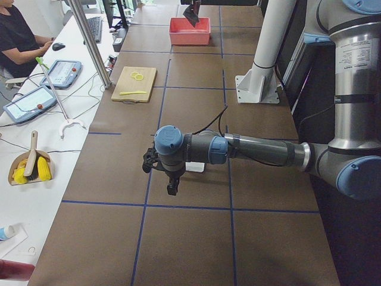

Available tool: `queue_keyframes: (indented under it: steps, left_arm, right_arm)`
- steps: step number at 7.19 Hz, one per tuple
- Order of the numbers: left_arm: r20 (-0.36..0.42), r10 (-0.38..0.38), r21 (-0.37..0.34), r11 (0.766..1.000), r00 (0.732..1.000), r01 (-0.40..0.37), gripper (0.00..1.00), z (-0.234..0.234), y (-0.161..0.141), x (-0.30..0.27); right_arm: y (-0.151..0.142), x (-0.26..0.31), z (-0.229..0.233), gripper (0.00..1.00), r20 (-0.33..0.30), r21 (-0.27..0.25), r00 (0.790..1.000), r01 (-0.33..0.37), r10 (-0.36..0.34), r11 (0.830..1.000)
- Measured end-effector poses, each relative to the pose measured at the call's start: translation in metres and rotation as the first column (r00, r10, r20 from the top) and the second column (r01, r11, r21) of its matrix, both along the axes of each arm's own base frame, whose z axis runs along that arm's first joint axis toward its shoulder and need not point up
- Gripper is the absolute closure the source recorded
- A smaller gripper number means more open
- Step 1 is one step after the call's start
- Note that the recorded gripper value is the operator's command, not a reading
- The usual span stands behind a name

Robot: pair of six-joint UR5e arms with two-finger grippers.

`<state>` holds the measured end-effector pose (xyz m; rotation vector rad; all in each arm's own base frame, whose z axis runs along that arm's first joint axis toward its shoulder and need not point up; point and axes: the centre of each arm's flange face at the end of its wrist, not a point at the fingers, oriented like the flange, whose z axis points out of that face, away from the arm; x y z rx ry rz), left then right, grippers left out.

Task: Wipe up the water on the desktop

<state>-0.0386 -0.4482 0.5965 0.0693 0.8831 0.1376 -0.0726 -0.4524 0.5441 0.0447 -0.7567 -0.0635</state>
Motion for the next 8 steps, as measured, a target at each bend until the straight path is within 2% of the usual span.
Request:
queue_keyframes:
  steps: [1,2,6,8]
  left_arm:
    - [0.000,0.000,0.002,1.000,1.000,0.000,0.00,0.000,0.000,0.000]
    - [0.001,0.001,0.003,1.000,1.000,-0.001,0.00,-0.001,0.000,0.000]
    - [0.002,0.003,-0.007,1.000,1.000,-0.003,0.00,0.008,0.000,0.000]
    - [0.022,0.003,-0.015,1.000,1.000,-0.003,0.00,0.014,-0.001,0.000]
  right_arm:
    - [-0.005,-0.011,-0.005,0.52,0.004,0.002,1.000,0.011,-0.011,1.000]
    - [-0.007,-0.017,-0.007,0.01,0.006,0.004,1.000,0.020,-0.020,1.000]
    - [-0.009,-0.021,-0.011,0.00,0.015,0.016,0.999,0.028,-0.029,0.999]
    - [-0.011,0.010,-0.005,0.00,0.017,0.025,1.000,0.004,-0.004,1.000]
